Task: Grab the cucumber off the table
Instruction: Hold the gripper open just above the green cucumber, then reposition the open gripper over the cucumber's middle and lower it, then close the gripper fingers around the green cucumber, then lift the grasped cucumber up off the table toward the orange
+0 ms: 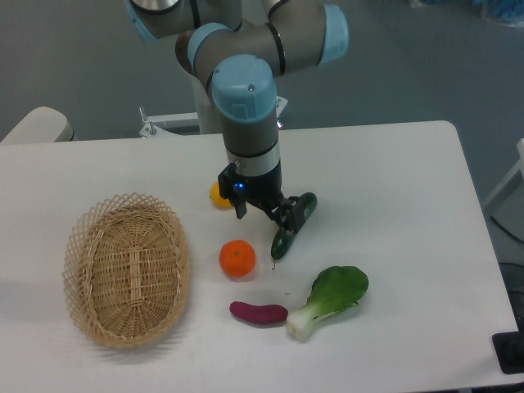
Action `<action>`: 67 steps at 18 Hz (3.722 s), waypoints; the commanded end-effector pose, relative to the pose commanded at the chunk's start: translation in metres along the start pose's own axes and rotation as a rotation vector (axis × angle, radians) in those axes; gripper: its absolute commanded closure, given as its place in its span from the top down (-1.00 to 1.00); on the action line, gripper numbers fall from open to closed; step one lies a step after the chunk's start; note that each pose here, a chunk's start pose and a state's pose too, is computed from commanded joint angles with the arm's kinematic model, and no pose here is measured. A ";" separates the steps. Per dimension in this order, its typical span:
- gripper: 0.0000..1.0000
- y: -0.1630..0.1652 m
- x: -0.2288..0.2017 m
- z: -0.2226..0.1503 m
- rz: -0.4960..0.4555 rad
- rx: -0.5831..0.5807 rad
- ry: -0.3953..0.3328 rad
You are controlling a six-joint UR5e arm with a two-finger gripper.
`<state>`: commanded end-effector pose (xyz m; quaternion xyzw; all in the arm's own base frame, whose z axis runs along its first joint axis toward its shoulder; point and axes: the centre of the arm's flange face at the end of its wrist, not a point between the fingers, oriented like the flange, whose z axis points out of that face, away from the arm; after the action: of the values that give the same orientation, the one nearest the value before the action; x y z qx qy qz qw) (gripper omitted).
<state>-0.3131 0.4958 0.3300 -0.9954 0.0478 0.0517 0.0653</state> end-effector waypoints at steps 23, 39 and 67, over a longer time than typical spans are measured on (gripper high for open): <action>1.00 0.099 -0.037 0.122 -0.084 -0.180 0.080; 0.30 0.095 -0.020 0.133 -0.052 -0.201 0.100; -0.89 -0.012 -0.050 -0.054 0.057 -0.051 -0.058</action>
<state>-0.3563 0.5046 0.3902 -0.9930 0.0728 0.0837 0.0399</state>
